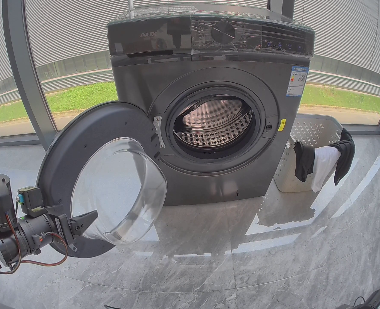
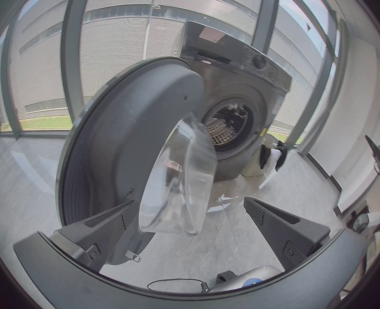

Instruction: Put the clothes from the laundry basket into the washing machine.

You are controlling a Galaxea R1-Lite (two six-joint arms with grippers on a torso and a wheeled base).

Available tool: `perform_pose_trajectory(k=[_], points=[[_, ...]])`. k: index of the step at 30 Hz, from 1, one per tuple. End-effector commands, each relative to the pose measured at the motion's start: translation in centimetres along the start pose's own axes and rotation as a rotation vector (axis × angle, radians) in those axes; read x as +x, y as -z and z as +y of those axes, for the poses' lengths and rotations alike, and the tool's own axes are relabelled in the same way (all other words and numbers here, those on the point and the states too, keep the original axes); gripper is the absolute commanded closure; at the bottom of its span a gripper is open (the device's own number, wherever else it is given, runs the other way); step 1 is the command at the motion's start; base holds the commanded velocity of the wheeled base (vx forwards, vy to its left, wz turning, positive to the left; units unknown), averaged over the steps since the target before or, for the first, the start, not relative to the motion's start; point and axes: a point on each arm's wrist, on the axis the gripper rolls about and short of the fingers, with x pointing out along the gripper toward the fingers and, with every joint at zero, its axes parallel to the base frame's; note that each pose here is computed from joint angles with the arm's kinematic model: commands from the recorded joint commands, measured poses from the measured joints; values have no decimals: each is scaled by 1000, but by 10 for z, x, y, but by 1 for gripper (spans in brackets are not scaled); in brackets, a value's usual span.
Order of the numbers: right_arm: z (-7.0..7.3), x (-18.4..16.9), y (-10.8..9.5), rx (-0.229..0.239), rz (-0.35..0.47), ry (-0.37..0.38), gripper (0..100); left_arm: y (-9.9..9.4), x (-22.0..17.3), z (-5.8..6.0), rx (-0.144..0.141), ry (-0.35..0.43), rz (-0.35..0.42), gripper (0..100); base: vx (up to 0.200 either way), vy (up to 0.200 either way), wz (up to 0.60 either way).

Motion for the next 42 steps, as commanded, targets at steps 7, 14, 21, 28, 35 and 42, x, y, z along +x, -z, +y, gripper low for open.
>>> perform_pose_trajectory(k=[7, 14, 21, 28, 35, 42], points=[[0, 0, 1, 1, 6, -2, 0, -18, -11, -4, 20, 44, -169, 0, 0, 0, 0], [-1, 6, -4, 1, 3, -3, 0, -54, -31, -14, 33, 112, -438, 0, 0, 0, 0], [-11, 40, -31, -2, -6, 21, 0, -49, -29, 3, -15, 20, -422, 0, 0, 0, 0], [-11, 48, -26, 1, 28, 14, 0, -47, -31, 16, -59, -1, -417, 0, 0, -114, 0], [-11, 48, -26, 1, 27, 10, 0, -45, -30, 16, -58, -1, -411, 0, 0, -200, 0], [-11, 48, -25, 2, 33, 7, 0, -45, -30, 17, -58, -3, -410, 0, 0, -200, 0]])
